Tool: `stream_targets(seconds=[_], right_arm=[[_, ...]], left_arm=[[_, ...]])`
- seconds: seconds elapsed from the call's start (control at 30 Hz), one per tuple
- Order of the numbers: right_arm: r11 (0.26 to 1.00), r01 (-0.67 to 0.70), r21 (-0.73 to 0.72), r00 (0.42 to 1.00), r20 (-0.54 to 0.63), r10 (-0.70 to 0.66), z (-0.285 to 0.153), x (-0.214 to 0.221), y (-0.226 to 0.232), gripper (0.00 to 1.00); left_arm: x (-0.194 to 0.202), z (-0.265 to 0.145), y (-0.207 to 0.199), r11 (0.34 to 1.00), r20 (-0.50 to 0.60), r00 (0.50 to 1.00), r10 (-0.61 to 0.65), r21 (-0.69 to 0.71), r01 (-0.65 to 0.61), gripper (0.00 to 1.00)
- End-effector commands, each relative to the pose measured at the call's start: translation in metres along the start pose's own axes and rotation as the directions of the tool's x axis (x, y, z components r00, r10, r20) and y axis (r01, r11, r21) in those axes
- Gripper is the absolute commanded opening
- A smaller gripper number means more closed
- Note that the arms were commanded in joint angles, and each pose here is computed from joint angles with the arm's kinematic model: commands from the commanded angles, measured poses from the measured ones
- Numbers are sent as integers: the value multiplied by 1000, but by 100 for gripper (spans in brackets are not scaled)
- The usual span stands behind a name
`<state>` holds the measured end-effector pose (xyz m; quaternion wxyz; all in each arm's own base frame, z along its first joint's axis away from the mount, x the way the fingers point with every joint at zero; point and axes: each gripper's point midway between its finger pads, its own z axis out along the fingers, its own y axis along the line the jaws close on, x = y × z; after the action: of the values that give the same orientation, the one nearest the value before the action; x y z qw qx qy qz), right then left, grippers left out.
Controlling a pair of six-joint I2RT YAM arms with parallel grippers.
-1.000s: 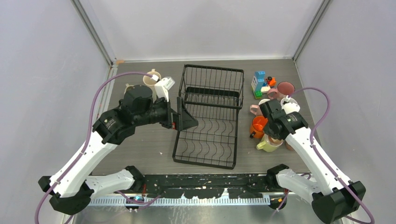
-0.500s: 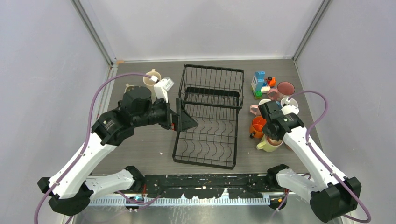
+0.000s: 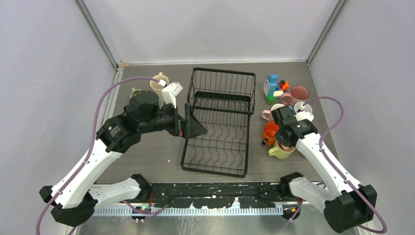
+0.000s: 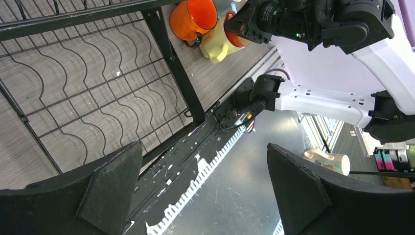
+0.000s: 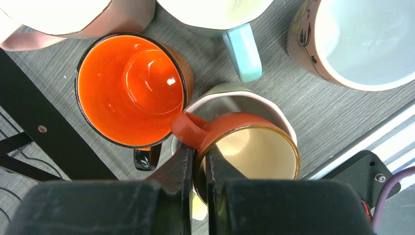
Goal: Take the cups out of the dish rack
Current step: Place the cup into the cup.
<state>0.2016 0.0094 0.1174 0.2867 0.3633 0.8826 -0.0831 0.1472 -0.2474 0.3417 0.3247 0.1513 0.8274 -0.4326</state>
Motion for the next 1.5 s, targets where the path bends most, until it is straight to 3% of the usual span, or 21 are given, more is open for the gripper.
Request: stream_targets(seconds=[0.0,0.4,1.13,1.47], right_arm=[[999,-38,4,999,1,38,7,2,3,15],[997,-60,-38,998,21,61,-11,-11,5,29],[990,-92,-109,994,42,97,-48,-28,1,38],[973,-83,-215,993,68,100,-93,-50,2,49]], left_arm=[[2,-5,-5,999,-1,1000,22,30,-22,100],[2,-4,-7,999,1,1000,12,41,-12,100],[2,-2,-7,999,0,1000,13,47,-13,100],[-2,-3,-5,999,25,999,20,31,-21,100]])
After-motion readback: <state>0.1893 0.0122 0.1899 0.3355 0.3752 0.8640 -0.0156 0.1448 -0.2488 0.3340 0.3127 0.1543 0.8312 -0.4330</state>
